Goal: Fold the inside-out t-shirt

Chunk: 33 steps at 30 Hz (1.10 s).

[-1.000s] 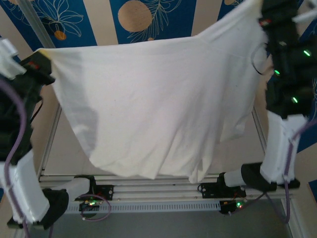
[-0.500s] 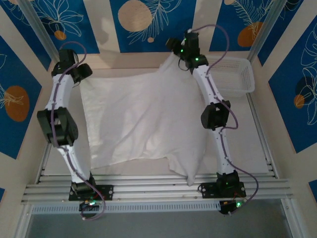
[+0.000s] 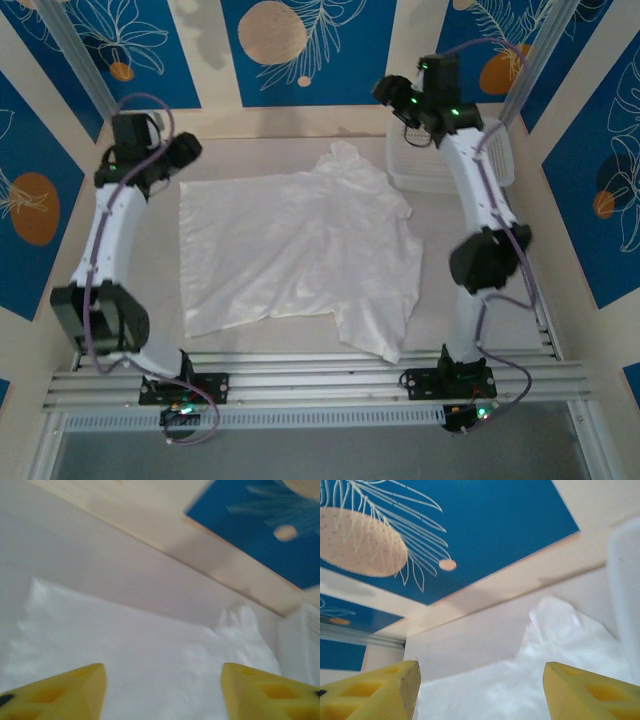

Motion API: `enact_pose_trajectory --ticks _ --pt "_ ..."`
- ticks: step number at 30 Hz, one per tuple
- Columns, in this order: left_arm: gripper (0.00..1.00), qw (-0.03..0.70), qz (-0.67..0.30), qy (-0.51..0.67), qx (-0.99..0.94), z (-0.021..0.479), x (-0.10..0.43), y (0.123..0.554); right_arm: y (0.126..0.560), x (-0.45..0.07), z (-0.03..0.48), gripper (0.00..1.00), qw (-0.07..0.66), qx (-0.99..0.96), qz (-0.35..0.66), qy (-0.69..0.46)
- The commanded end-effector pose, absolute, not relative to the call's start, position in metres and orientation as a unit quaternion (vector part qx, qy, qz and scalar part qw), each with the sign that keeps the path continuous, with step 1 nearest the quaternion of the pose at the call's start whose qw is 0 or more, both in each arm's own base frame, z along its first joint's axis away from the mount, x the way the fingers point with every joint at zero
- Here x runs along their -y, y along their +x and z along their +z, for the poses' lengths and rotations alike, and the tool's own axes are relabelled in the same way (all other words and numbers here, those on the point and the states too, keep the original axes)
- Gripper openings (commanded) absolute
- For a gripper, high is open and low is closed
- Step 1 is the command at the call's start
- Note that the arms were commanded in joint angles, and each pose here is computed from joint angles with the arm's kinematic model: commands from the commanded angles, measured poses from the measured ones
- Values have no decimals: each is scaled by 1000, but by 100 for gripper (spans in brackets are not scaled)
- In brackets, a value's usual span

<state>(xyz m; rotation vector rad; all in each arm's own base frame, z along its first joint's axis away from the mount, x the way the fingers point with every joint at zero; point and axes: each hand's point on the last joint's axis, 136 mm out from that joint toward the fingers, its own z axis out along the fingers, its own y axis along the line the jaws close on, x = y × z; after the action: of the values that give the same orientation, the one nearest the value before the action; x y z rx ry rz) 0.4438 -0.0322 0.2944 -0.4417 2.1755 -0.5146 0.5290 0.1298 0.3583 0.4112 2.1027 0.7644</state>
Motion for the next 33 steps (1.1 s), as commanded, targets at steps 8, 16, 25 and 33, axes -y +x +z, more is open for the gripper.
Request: enact_pose_trajectory --ticks 8,16,25,33 --pt "0 213 -92 -240 -943 91 48 360 383 -80 136 2 229 -866 276 349" --pt "0 153 -45 -278 -947 33 33 376 331 -85 35 0 98 -871 238 417" --pt "0 138 -41 -312 -939 -7 -7 411 312 -77 13 0 90 -869 191 448" --pt "12 229 -164 -262 -923 51 15 451 327 -83 50 0 110 -886 230 386"
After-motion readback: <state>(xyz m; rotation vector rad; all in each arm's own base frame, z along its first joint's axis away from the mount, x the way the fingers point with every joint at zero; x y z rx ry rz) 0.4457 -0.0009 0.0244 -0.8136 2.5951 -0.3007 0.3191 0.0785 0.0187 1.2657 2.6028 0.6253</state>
